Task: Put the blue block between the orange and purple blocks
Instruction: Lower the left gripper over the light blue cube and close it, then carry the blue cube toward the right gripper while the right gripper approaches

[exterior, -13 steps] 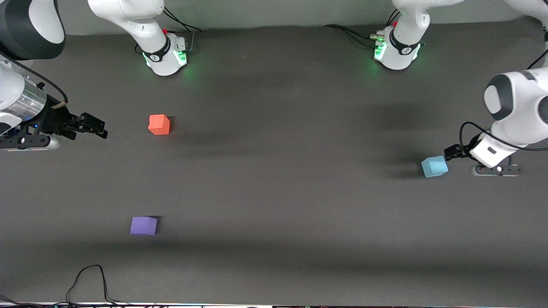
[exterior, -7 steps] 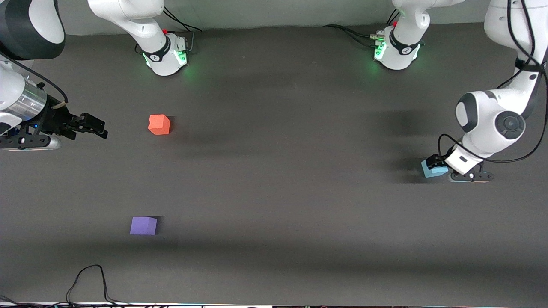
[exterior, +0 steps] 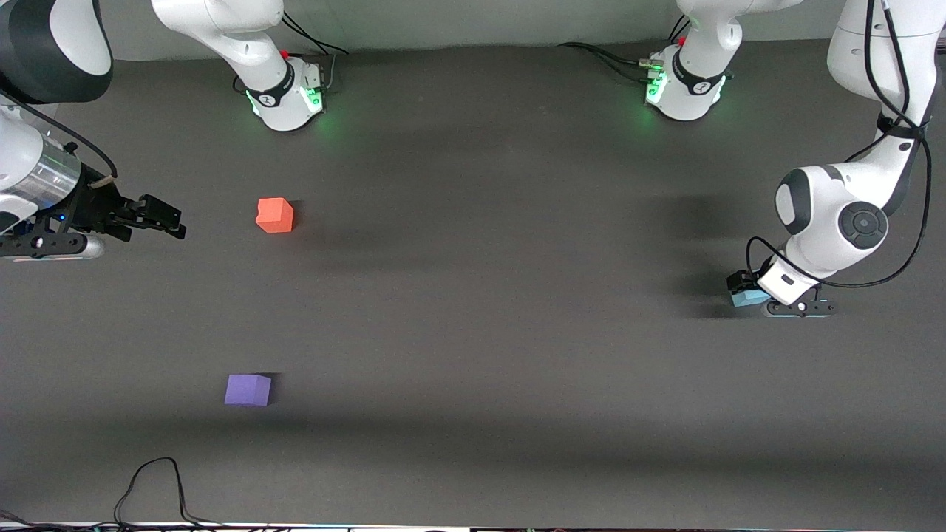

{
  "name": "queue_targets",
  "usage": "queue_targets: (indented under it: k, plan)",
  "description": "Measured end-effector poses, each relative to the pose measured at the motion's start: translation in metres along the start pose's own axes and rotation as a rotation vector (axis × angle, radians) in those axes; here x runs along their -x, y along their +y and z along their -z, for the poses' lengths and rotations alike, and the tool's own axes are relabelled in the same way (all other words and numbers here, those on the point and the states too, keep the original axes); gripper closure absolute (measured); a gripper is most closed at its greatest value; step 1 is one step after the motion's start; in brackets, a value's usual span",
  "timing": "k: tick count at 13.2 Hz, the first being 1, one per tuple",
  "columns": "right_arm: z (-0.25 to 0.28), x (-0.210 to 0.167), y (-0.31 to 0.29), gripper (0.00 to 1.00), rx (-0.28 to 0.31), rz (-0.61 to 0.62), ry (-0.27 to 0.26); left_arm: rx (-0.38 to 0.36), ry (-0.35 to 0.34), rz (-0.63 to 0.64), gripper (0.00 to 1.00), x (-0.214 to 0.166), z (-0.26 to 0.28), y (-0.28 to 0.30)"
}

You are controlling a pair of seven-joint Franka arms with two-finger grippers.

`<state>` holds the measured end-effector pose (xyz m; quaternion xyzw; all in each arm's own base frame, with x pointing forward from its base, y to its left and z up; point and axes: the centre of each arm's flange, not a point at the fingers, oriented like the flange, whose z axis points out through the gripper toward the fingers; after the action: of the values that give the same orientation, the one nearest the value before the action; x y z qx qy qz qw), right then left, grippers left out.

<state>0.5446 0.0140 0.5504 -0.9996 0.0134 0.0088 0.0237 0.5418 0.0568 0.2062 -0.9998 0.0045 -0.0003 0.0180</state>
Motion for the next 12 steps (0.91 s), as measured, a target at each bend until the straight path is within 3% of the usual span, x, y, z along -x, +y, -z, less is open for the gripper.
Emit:
queue_targets:
  k: [2,6,8,10,12]
  plan:
    - [0.000,0.000,0.000,0.00,0.000,0.000,0.000,0.000,0.004,0.003,0.41,-0.001,0.002,0.000]
    - [0.000,0.000,0.000,0.00,0.000,0.000,0.000,-0.003,0.020,0.005,0.41,-0.014,0.018,-0.002]
    - [0.000,0.000,0.000,0.00,0.000,-0.001,0.000,0.000,-0.024,-0.013,0.41,-0.032,0.054,0.007]
    - [0.000,0.000,0.001,0.00,0.000,-0.001,0.000,-0.003,-0.064,-0.053,0.43,-0.045,0.108,0.054]
    - [0.000,0.000,0.001,0.00,0.000,-0.002,0.000,-0.011,-0.047,-0.034,0.47,-0.043,0.150,0.153]
